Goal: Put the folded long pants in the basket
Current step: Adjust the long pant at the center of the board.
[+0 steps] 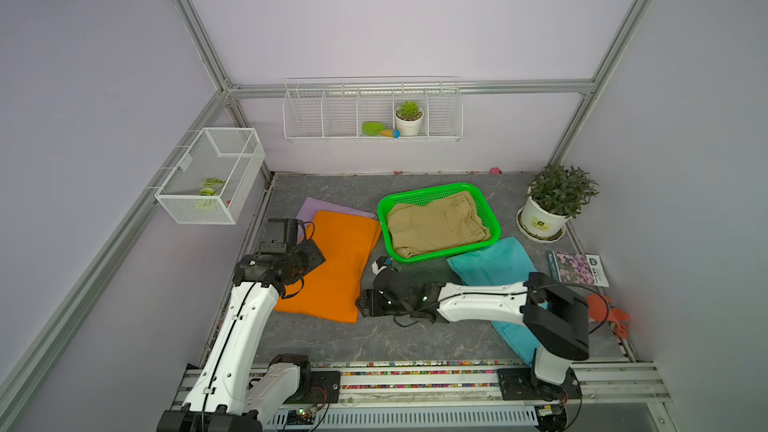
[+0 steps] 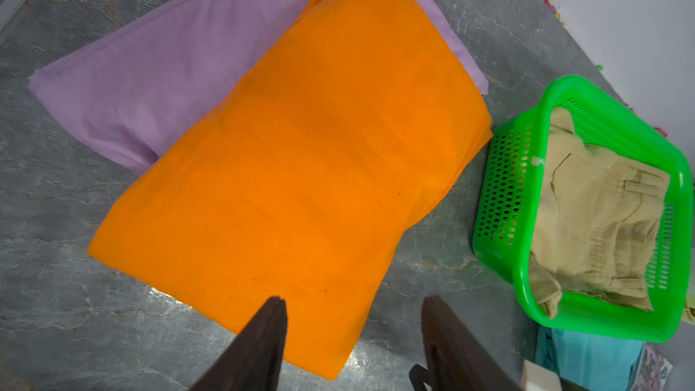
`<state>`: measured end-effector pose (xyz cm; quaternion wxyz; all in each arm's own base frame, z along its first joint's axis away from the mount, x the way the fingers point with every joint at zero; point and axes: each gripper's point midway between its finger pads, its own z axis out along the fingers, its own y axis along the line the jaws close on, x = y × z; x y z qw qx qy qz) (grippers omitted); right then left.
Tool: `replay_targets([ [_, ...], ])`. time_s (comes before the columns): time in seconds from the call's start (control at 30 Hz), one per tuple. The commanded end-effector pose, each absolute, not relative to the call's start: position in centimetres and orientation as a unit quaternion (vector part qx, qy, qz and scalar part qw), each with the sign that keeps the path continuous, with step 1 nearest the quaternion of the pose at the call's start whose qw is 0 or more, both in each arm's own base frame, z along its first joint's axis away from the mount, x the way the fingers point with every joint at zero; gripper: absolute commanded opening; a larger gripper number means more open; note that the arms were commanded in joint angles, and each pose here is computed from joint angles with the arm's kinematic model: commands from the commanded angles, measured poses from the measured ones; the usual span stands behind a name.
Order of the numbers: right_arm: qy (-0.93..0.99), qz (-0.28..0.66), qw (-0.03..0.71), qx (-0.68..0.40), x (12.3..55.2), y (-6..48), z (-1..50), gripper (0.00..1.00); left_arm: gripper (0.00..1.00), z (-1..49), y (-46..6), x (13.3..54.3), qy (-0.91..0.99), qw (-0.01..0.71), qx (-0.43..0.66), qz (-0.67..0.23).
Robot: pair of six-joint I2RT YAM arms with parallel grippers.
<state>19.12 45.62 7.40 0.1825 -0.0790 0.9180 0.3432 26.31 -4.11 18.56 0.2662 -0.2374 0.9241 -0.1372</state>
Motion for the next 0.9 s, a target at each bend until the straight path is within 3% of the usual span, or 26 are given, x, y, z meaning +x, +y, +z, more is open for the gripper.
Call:
replay_targets([
  [0.0, 0.911, 0.358, 0.204, -0.035, 21.0, 47.3, 7.7, 0.74, 0.60, 18.5, -4.1, 26.2, 0.925, 0.278, -0.216, -0.143],
  [0.27, 0.923, 0.339, 0.176, -0.040, 21.6, 49.6, 3.7, 0.72, 0.60, 18.3, -4.0, 26.1, 0.924, 0.285, -0.211, -0.146],
  [0.5, 0.930, 0.332, 0.152, -0.040, 21.3, 50.5, 1.4, 0.65, 0.60, 18.1, -4.0, 25.9, 0.922, 0.289, -0.211, -0.148],
  [0.6, 0.931, 0.338, 0.131, -0.043, 20.8, 51.0, 0.4, 0.54, 0.59, 17.8, -4.1, 25.9, 0.923, 0.286, -0.210, -0.150],
  [0.87, 0.928, 0.343, 0.099, -0.102, 19.0, 50.6, 1.2, 0.03, 0.60, 17.9, -4.1, 25.9, 0.922, 0.288, -0.209, -0.152],
])
